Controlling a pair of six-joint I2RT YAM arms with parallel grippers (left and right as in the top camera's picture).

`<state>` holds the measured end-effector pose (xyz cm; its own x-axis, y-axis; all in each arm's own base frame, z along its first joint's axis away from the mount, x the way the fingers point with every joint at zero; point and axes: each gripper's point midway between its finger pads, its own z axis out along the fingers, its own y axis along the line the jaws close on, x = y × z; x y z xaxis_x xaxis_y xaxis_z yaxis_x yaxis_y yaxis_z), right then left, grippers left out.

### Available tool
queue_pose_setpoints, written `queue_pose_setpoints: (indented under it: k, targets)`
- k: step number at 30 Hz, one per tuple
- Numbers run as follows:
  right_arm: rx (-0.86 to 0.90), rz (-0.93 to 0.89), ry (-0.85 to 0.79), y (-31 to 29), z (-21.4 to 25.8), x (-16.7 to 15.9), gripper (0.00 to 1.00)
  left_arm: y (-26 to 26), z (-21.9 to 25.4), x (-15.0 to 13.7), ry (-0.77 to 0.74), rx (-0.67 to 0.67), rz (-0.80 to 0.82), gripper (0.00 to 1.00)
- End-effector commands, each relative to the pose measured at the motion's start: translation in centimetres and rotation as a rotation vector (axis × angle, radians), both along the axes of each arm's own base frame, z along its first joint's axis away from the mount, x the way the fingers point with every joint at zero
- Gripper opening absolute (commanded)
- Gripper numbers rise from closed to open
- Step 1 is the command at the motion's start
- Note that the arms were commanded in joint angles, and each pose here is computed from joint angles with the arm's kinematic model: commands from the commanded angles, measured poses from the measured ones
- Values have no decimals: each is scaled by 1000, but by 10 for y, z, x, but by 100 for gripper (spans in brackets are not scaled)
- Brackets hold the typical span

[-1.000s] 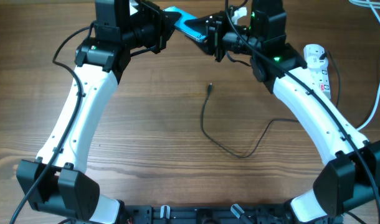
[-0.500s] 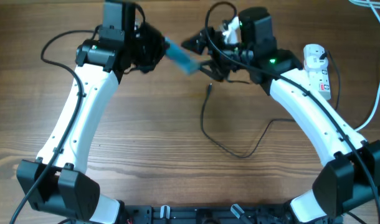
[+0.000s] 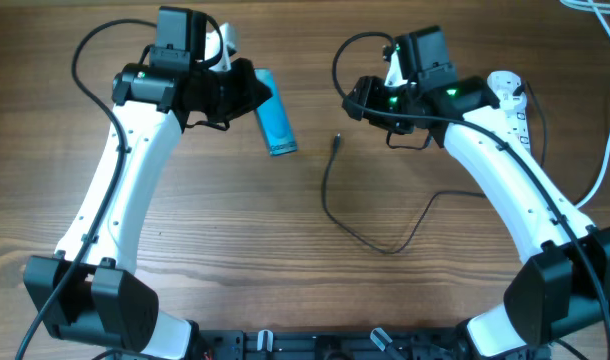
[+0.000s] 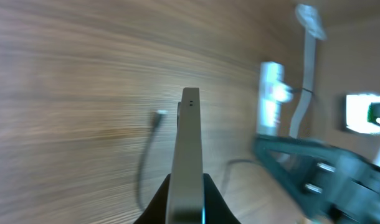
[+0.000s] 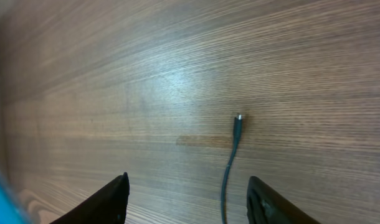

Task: Plug charger to phone and switch on socket
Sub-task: 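Release the phone from the right gripper, keep it in the left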

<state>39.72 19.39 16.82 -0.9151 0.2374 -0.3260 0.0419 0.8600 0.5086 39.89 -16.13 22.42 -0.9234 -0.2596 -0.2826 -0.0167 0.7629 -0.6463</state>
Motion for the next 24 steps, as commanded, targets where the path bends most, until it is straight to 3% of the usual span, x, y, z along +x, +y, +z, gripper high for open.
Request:
queue_pose_setpoints:
  k: [1,5,12,18,24]
  targets:
    - [-40,-3,42,6,-23,7,55,-10,24,-1,-44,-156,-96,4]
    - [-64,-50,119,7,-62,15,34,33,25,17,-21,-181,54,4]
    - [-91,-58,170,12,-111,25,30,89,21,25,2,-180,191,4]
    - [-146,-10,209,24,-143,16,24,96,16,23,21,-159,218,4]
    - [-223,-77,216,16,-156,13,20,97,13,20,42,-152,223,4]
